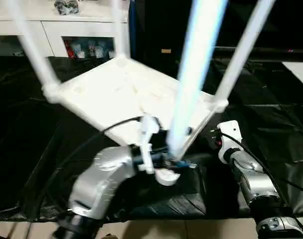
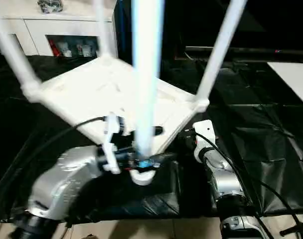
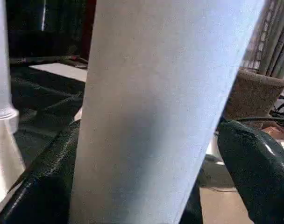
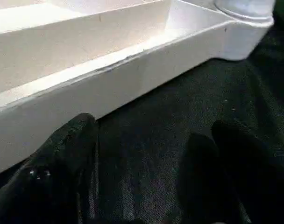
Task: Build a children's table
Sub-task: Rotate table base
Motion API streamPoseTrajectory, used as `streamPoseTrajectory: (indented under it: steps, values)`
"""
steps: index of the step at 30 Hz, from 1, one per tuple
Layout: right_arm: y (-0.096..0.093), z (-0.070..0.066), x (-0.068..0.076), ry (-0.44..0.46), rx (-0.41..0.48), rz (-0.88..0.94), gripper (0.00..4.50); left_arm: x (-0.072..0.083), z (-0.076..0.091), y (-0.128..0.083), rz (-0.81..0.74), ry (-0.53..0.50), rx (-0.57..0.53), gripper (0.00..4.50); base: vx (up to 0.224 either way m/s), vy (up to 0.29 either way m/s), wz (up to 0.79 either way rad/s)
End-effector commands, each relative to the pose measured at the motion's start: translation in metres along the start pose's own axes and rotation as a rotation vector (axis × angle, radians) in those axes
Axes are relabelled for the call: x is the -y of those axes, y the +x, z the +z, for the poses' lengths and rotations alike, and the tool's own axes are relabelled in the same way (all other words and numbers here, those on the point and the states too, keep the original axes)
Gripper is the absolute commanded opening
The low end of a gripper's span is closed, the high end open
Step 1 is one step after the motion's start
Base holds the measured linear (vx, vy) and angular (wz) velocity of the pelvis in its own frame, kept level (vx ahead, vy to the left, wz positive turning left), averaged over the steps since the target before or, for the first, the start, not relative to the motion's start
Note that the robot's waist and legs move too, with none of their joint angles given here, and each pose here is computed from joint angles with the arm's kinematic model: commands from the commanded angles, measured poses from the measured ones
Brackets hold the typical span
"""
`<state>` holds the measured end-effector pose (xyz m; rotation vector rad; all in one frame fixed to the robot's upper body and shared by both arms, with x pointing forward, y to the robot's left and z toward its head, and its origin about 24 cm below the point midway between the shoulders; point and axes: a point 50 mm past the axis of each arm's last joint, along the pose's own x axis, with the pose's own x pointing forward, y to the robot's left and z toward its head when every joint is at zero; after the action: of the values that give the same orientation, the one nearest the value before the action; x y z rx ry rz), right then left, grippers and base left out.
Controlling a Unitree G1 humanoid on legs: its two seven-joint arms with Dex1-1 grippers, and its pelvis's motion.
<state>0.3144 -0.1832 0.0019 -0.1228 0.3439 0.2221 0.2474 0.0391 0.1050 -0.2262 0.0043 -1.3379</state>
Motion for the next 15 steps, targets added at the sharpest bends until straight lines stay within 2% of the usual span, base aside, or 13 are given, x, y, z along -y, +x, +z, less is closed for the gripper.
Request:
streamPoseTrajectory:
  steps: [1, 6, 10, 15]
  values:
    - [0.006, 0.011, -0.022, 0.013, 0.059, 0.125, 4.50, 0.003, 0.004, 0.010, -0.028, 0.035, 0.010, 4.49, 0.000, 0.000, 0.00]
    - [0.010, 0.018, -0.058, 0.020, 0.092, 0.345, 4.50, 0.001, 0.004, 0.016, -0.032, 0.045, 0.021, 4.49, 0.000, 0.000, 0.00]
    - [0.017, 0.021, -0.066, 0.004, 0.091, 0.350, 4.50, -0.002, 0.005, 0.021, -0.021, 0.058, 0.032, 4.49, 0.000, 0.000, 0.00]
    - [0.022, 0.024, -0.062, 0.001, 0.088, 0.309, 4.50, -0.005, 0.004, 0.022, 0.017, 0.079, 0.037, 4.49, 0.000, 0.000, 0.00]
